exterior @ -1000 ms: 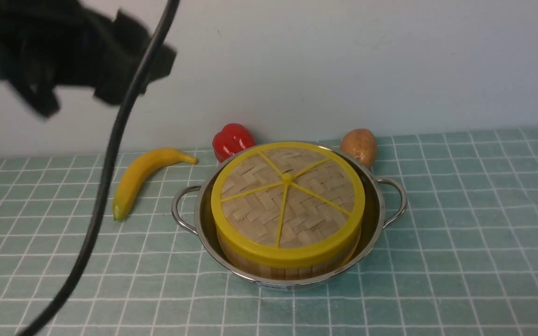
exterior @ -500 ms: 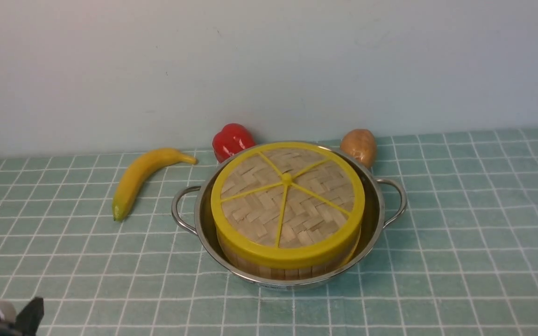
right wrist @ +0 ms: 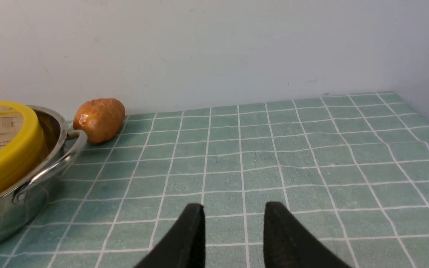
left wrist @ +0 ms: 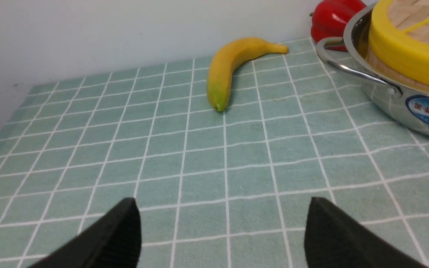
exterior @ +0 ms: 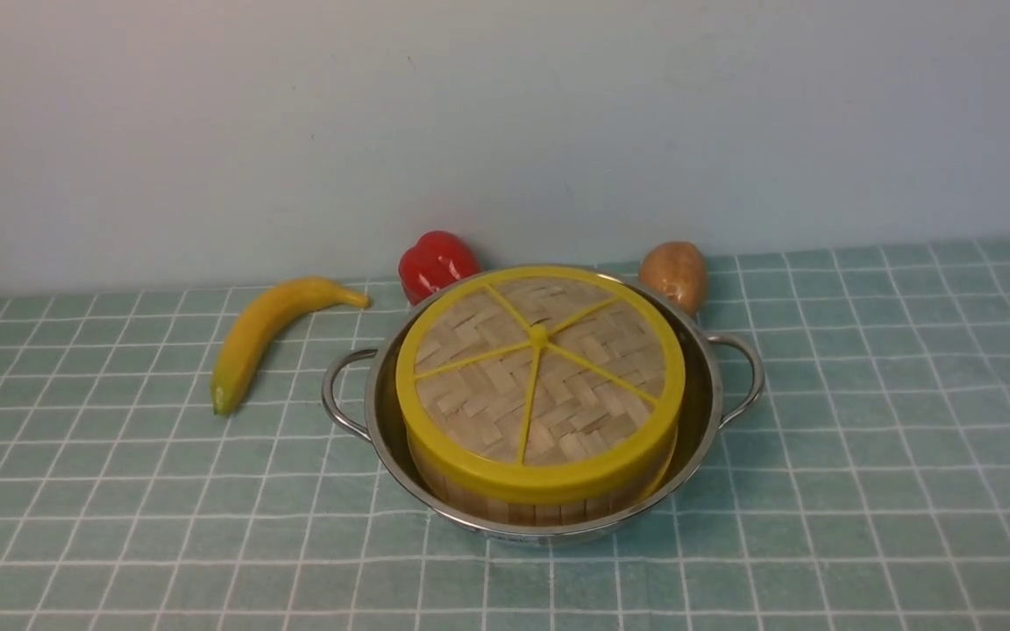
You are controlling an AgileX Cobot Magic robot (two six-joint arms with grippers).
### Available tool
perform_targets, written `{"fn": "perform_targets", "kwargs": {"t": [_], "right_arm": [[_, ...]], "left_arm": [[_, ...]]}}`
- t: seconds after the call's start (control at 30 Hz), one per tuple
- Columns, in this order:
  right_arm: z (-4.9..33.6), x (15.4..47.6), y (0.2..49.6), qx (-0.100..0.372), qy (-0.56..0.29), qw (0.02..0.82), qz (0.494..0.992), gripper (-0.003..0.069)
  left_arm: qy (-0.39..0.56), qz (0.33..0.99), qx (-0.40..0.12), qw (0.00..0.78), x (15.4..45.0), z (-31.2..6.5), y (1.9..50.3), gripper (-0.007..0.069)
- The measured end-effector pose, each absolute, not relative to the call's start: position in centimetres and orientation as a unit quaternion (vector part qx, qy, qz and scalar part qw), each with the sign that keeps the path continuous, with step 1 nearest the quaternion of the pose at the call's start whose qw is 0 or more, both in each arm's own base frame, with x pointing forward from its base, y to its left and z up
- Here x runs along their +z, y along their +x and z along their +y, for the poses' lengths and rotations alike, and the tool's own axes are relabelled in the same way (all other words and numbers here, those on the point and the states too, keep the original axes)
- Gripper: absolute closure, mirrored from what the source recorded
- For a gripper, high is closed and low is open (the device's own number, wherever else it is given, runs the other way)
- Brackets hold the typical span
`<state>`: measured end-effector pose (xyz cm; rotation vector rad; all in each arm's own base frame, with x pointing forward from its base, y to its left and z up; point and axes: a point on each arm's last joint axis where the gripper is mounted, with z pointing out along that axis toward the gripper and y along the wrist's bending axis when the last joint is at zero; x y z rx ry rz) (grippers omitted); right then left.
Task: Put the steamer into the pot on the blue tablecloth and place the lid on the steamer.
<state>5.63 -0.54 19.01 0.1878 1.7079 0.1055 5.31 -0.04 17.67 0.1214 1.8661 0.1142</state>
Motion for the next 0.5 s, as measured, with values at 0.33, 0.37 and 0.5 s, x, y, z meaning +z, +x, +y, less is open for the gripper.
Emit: {"fn": "perform_targets", "kwargs": {"t": [0.33,0.37,0.5], "right_arm": [[-0.54,19.02,5.63,0.047,0.083,0.652,0.752,0.0416],[-0.54,19.02,5.63,0.047,0.083,0.652,0.752,0.0416],[-0.54,19.02,5.63,0.047,0.083,0.652,0.752,0.0416]], "left_arm": [[0.051,0.802,0.050,0.593,17.69,-0.02,5.30,0.0081],[0.051,0.802,0.050,0.593,17.69,-0.02,5.30,0.0081],[0.051,0.802,0.050,0.593,17.69,-0.02,5.30,0.0081]]}}
